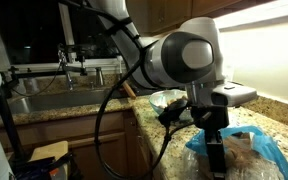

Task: Take one potato out of the plastic and place it in the glass bowl

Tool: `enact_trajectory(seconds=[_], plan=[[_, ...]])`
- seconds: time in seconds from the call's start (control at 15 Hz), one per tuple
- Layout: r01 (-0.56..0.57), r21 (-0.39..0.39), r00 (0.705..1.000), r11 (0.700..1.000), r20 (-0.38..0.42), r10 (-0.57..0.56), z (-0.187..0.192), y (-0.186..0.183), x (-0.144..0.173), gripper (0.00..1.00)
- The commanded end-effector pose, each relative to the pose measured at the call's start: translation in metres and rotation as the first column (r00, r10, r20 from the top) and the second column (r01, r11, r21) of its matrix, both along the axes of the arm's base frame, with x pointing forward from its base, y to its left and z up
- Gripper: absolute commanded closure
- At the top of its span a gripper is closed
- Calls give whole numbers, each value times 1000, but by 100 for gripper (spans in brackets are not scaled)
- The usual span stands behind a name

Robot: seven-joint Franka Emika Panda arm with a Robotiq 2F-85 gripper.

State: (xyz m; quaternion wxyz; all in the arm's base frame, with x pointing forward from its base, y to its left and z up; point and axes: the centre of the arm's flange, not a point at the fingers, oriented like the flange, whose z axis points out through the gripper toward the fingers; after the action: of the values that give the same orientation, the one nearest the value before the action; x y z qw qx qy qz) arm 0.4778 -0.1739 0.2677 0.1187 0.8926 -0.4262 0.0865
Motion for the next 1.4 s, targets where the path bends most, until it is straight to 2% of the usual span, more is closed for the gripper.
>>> enact_trajectory(seconds=[0.0,0.67,1.33], plan=[[-1,0,1000,1000,0,1,0,0,0,0],[12,7,1000,1000,12,-13,-3,2,0,0],[128,143,981,981,129,-147,-36,-2,4,0]])
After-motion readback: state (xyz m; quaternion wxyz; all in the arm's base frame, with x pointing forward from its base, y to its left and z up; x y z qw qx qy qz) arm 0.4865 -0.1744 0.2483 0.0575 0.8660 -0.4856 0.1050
